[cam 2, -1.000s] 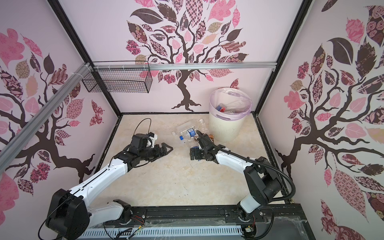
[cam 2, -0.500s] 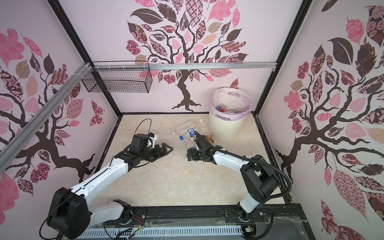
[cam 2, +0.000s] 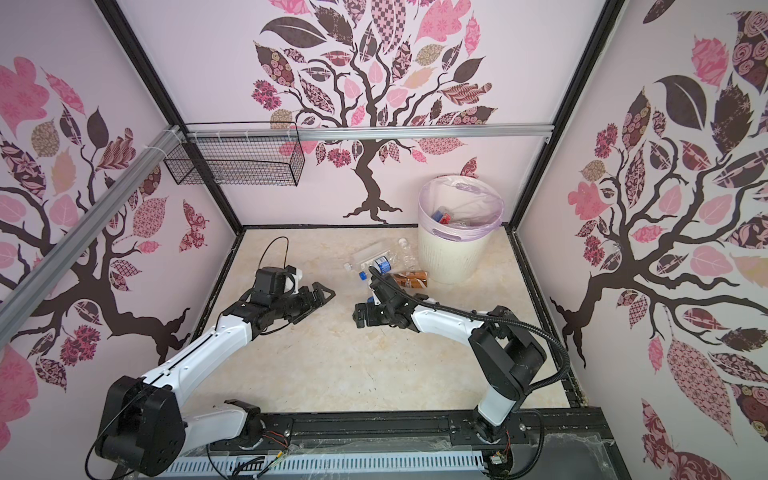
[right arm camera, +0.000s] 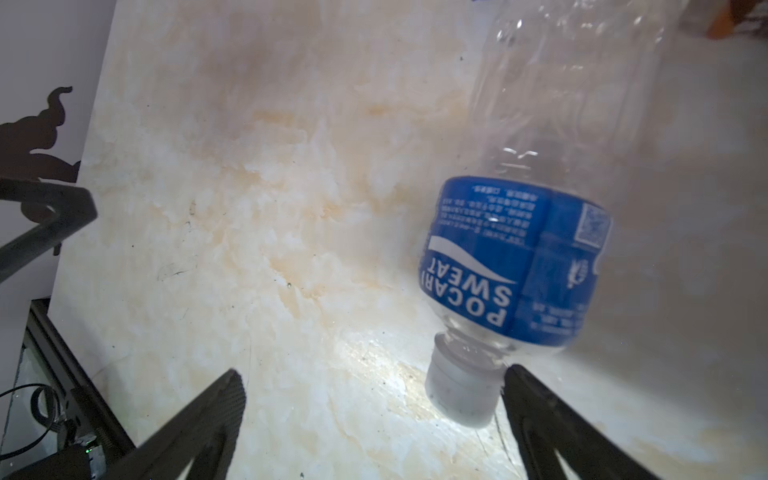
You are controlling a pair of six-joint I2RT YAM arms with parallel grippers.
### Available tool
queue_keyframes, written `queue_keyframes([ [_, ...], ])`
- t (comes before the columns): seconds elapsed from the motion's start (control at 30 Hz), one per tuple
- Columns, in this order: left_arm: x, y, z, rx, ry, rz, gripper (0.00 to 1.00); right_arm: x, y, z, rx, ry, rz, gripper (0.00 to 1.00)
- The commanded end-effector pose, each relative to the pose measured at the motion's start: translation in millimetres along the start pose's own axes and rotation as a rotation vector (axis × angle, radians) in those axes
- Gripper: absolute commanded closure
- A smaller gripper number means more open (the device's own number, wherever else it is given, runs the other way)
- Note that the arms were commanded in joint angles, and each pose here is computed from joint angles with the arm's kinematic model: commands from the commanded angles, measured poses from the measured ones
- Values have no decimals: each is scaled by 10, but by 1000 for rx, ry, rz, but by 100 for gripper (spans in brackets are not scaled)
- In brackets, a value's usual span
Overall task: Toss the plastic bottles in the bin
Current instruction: 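Push the Pocari Sweat bottle toward the left gripper with the right gripper, then lower the left gripper over the Pocari Sweat bottle while the right withdraws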
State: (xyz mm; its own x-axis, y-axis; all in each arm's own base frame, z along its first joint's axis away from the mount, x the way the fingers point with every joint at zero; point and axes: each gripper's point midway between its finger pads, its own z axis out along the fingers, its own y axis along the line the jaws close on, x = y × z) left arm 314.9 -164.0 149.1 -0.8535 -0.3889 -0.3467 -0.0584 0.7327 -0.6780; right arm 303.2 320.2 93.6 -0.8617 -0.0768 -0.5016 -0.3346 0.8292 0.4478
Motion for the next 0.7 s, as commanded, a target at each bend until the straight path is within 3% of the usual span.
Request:
queue_keyframes([
  [0.0, 97, 103, 59, -19, 35, -11, 2, -117, -41, -116, 48, -32, -22, 1],
  [0.23, 196, 70, 187, 5, 96, -4, 2, -289, -461, -541, 130, -117, 17, 1],
  [0.33, 316, -77, 263, 12, 133, 51, 3, -336, -649, -730, 176, -160, 24, 0],
  [0.57, 629, -176, 525, -57, 196, 151, 5, -408, -821, -1033, 230, -243, 16, 0],
  [0.67, 650, -105, 664, -119, 209, 182, 12, -418, -828, -1106, 229, -260, 14, 0],
])
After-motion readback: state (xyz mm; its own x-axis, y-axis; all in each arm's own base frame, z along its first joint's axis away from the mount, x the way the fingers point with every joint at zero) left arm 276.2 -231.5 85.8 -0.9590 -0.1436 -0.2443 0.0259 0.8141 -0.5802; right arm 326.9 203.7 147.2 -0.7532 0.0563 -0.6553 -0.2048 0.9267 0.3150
